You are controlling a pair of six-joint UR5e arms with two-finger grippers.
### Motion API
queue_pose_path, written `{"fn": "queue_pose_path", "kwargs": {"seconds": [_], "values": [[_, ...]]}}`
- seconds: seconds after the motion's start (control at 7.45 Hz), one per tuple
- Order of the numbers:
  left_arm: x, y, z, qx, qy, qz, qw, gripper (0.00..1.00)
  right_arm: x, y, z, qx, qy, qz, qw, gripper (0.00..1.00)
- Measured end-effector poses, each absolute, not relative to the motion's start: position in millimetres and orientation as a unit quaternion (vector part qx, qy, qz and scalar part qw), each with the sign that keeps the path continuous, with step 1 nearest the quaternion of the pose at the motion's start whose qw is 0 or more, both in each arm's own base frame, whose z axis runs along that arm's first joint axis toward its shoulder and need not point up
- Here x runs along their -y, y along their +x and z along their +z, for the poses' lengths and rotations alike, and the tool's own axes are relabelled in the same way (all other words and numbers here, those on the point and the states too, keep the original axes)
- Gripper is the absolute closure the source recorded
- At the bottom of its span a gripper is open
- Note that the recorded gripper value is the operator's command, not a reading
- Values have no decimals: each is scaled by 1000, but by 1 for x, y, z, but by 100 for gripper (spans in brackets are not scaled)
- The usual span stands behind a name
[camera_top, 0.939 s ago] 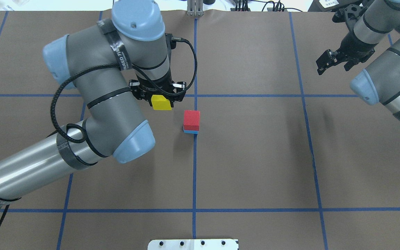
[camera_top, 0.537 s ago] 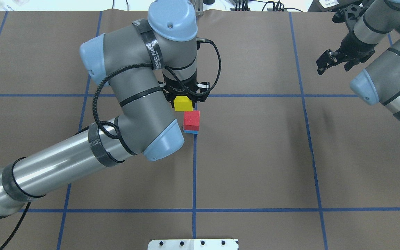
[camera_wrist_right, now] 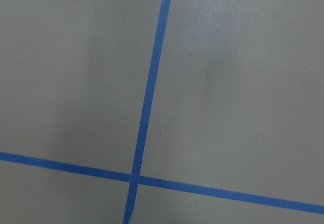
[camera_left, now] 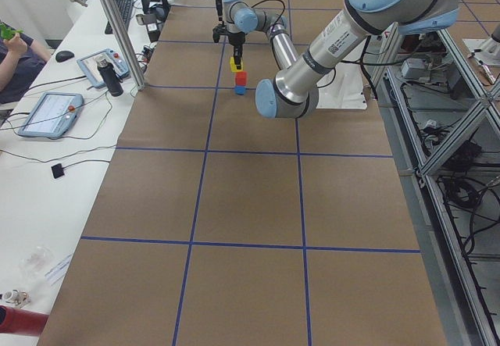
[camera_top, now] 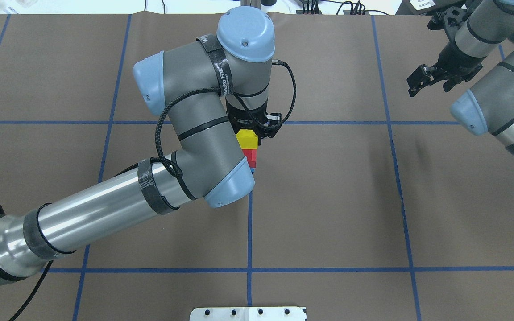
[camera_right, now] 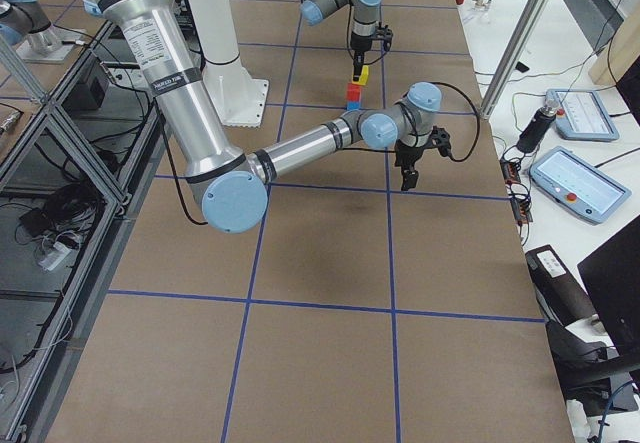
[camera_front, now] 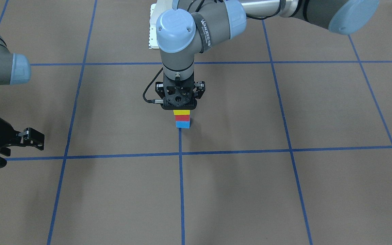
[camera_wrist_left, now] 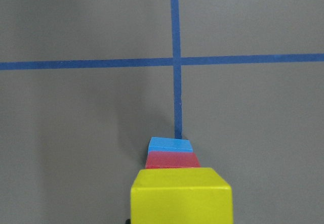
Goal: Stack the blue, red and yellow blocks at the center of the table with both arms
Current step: 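Lower the yellow cube onto the red cube and open the left gripper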
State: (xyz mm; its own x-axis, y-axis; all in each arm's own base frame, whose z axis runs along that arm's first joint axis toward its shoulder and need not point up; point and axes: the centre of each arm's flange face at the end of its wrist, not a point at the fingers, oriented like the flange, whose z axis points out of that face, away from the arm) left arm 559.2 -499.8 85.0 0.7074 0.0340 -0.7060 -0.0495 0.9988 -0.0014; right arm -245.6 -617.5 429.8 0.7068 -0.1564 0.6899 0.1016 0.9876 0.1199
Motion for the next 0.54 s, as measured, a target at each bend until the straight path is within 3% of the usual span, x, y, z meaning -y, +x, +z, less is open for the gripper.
{"fn": "queue_pose_path", "kwargs": {"seconds": [0.54], "values": [[495, 571, 94, -380, -16, 26, 924, 100, 617, -246, 430, 377, 37, -70, 923, 1]]}}
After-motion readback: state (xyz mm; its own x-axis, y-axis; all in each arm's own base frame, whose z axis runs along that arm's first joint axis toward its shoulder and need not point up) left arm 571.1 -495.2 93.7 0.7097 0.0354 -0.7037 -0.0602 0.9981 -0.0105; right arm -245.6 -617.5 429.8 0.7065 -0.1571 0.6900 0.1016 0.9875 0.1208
